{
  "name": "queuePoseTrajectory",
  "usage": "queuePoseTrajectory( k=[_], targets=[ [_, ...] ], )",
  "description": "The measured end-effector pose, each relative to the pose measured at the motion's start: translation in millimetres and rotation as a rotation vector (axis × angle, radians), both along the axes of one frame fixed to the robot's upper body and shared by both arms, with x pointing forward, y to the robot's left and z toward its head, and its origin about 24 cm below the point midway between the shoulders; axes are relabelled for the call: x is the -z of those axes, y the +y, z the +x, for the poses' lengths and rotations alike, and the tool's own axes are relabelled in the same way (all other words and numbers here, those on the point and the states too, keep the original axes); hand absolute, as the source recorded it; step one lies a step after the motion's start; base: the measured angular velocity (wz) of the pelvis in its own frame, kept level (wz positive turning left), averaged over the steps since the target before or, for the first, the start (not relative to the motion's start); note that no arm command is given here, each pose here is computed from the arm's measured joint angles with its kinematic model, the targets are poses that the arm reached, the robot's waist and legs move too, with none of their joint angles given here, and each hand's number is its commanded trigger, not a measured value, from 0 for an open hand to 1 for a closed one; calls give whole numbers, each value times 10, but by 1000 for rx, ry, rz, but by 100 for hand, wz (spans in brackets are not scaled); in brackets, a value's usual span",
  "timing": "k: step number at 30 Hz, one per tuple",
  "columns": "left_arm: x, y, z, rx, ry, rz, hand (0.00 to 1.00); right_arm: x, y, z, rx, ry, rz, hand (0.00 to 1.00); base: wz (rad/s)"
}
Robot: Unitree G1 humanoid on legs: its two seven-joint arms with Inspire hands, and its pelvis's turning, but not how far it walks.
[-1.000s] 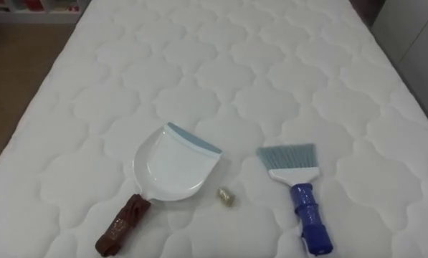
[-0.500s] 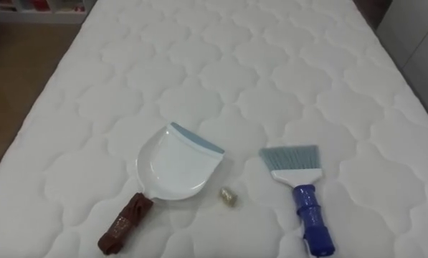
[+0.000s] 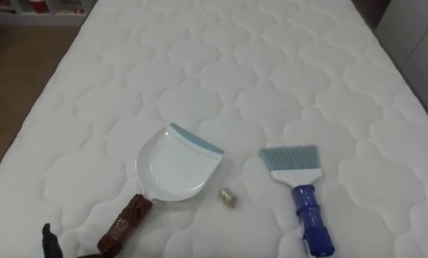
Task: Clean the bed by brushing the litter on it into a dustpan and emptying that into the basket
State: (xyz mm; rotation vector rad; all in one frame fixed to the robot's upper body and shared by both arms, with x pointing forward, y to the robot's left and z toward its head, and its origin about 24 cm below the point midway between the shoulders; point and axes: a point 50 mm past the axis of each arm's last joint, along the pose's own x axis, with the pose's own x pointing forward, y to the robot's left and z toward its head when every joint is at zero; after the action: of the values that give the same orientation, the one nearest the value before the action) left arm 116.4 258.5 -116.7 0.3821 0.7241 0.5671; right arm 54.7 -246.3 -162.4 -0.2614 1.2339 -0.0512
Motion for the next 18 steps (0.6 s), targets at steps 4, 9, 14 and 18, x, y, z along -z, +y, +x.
queuePoseTrajectory(
  k=[4, 9, 14, 18],
  targets=[
    [-58, -18, 124, 16, -49, 2, 0, 0, 3, 5, -1, -2, 4, 0, 13],
    [-121, -41, 242, 31, -108, 12, 0, -2, 9, 6, 0, -12, 12, 0, 8],
    [-144, -100, 311, 65, -128, 13, 0, -5, 8, 16, 0, -19, 12, 0, 0],
    [-148, -113, 329, 70, -131, 14, 0, -8, -2, 21, 4, -21, 7, 0, 2]
  ],
)
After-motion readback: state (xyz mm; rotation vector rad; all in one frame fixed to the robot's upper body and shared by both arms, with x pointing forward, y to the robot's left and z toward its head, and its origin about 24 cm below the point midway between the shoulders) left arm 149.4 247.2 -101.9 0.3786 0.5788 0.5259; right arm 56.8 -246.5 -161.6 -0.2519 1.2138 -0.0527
